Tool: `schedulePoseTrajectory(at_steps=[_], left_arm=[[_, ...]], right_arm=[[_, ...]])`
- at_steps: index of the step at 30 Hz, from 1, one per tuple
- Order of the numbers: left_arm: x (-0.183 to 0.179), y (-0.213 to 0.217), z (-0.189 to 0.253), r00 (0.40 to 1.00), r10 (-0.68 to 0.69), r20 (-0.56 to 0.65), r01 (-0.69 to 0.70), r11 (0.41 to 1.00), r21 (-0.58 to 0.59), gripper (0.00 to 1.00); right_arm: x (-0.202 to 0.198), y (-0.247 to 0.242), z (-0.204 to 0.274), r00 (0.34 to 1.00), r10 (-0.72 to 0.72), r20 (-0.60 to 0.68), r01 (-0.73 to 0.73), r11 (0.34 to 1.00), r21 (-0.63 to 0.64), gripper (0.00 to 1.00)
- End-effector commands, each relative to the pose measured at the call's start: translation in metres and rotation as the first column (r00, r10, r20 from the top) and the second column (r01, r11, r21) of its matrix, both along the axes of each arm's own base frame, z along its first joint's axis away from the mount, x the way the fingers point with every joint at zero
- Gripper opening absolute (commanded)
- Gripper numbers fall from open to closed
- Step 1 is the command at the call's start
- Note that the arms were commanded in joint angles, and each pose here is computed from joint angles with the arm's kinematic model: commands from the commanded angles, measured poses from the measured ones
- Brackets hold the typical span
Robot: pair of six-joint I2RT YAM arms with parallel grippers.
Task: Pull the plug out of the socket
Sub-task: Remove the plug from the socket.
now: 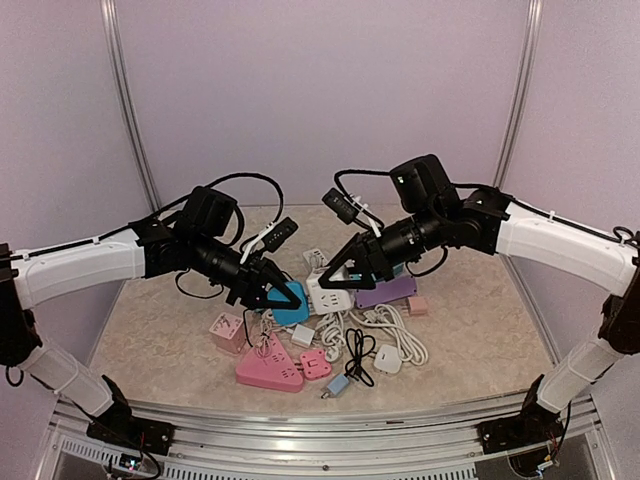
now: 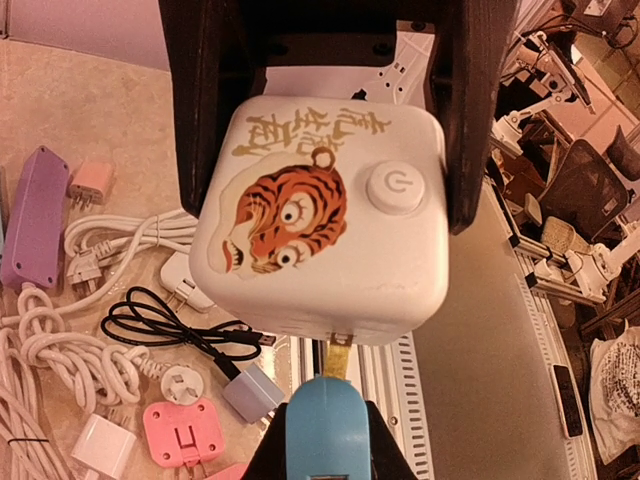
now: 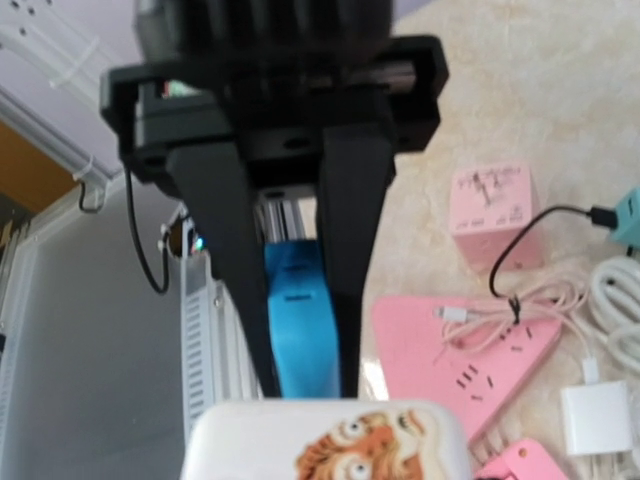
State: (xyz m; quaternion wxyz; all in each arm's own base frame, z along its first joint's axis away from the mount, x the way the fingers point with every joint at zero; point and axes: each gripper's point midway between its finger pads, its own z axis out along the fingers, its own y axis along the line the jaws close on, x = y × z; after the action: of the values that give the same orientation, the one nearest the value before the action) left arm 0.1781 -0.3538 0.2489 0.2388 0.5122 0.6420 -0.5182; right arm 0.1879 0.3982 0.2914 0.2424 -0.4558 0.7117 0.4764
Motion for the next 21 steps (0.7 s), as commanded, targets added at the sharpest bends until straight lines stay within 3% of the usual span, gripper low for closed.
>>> schedulePoseTrajectory(at_steps=[1, 14, 21], left_arm=[[0.002, 0.000, 0.003, 1.000, -0.013, 0.007, 0.013, 1.000, 0.014, 0.00], [0.003, 0.000, 0.003, 1.000, -0.006, 0.009, 0.006, 1.000, 0.012, 0.00], [0.010, 0.001, 0.002, 0.999, 0.036, 0.023, -0.037, 0.999, 0.013, 0.00]], right_arm=[[-0.016, 0.000, -0.022, 0.997, 0.064, -0.042, -0.067, 0.994, -0.088, 0.00], [-0.012, 0.005, -0.003, 0.999, 0.041, -0.002, -0.041, 0.999, -0.014, 0.00], [0.003, -0.004, 0.018, 0.996, -0.060, 0.064, 0.057, 0.997, 0.045, 0.00]])
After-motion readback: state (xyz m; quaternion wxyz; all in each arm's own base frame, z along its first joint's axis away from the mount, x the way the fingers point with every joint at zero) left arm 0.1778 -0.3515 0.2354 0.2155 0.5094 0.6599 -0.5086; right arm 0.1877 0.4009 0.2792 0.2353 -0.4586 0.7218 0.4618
